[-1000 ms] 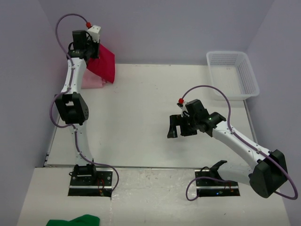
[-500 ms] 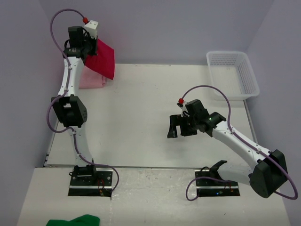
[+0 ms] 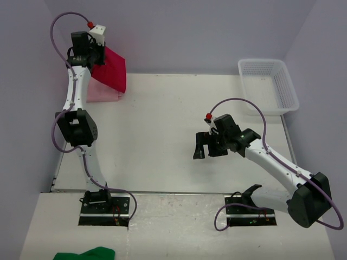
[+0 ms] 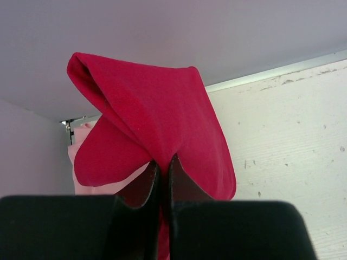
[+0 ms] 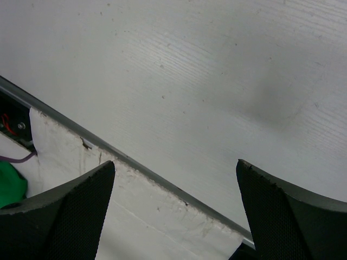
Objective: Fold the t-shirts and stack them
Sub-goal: Put the neatly folded tshirt into the corner of the board with the left arm
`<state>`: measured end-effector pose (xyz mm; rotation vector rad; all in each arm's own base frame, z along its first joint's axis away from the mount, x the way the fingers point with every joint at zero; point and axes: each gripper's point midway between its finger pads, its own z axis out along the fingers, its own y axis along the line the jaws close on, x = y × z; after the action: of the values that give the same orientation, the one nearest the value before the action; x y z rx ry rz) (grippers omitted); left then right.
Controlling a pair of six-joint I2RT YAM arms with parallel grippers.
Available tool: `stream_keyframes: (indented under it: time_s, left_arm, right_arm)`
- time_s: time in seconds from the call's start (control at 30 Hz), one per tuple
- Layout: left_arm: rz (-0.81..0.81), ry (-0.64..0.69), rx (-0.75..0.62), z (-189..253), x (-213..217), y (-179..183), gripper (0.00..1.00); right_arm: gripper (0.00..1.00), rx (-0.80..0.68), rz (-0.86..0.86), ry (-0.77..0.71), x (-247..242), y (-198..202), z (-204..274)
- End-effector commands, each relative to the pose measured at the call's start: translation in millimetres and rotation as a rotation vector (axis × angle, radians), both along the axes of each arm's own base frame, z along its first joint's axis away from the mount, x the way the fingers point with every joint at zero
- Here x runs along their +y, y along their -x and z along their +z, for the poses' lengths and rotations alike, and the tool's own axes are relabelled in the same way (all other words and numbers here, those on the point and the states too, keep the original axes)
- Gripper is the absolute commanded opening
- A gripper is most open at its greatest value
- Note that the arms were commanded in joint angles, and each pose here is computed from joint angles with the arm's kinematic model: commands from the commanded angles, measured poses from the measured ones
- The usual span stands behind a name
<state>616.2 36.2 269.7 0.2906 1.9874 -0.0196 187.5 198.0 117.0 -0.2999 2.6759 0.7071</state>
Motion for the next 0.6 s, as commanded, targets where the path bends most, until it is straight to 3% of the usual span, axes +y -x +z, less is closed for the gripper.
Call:
stream_keyframes:
  time_s: [0.0,0.57]
  left_arm:
    - [-0.001,-0.011,-0.046,4,14,-11,0.0]
    - [0.105,0.019,0.037,-67,89,-24,0.0]
  right_arm:
    - [0.93,-0.051,-0.005,-0.024,4,-7,24]
    - [0.93,-0.022,-0.006,-0.021,9,-12,32]
